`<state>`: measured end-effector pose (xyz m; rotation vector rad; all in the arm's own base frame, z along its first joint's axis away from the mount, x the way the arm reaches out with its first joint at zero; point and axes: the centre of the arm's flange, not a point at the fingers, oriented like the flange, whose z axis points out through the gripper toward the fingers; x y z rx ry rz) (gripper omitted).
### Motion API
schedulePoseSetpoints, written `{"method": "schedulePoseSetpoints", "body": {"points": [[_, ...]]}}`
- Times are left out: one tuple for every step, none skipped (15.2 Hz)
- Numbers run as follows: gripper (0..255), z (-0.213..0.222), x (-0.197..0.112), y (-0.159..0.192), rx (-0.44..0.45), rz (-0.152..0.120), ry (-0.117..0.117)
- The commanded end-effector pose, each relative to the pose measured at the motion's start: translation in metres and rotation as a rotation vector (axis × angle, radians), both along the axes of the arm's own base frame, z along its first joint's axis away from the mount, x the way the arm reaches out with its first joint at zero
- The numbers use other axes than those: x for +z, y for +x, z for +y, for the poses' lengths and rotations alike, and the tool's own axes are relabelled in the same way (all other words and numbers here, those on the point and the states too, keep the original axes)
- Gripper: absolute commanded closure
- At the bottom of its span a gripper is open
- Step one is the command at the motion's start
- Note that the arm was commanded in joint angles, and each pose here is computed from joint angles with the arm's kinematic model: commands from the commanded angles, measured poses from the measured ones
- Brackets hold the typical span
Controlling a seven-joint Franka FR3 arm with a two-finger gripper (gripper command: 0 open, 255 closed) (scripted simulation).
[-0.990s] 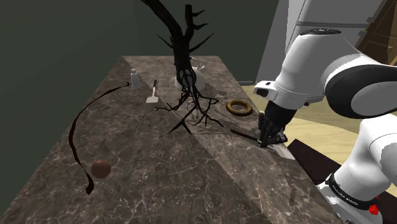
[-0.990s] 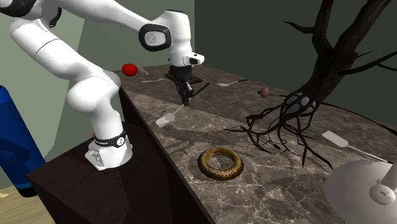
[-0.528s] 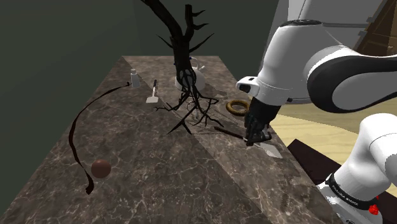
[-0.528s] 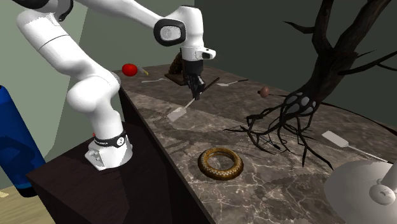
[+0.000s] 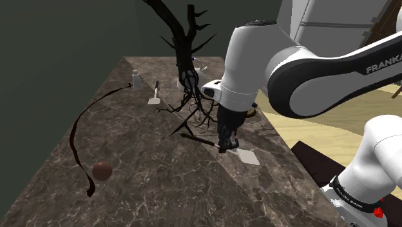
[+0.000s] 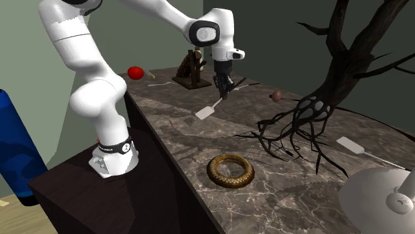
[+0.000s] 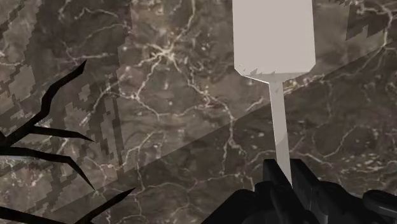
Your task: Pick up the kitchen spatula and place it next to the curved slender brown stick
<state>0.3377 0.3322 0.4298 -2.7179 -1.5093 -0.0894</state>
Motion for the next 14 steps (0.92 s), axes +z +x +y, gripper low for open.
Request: {"method": "schedulePoseSetpoints", "body": {"points": [[255,0.025,-0.001,0.013,-0.001,0.000,0.001],[255,0.037,-0.001,0.020,-0.001,0.000,0.001],[255,0.048,-0.001,0.026,-0.001,0.000,0.001],[255,0.060,-0.001,0.032,-0.001,0.000,0.001],[255,0.072,-0.001,0.038,-0.001,0.000,0.001],[255,0.083,-0.001,0.045,-0.001,0.000,0.001],[255,0.095,-0.001,0.051,-0.001,0.000,0.001],[255,0.107,-0.001,0.057,-0.001,0.000,0.001],[255,0.118,-0.001,0.063,-0.001,0.000,0.001],[255,0.130,-0.001,0.070,-0.001,0.000,0.001],[255,0.141,-0.001,0.076,-0.001,0.000,0.001],[255,0.153,-0.001,0.082,-0.001,0.000,0.001],[255,0.165,-0.001,0.089,-0.001,0.000,0.001],[255,0.177,0.000,0.095,-0.001,0.000,0.001]]}}
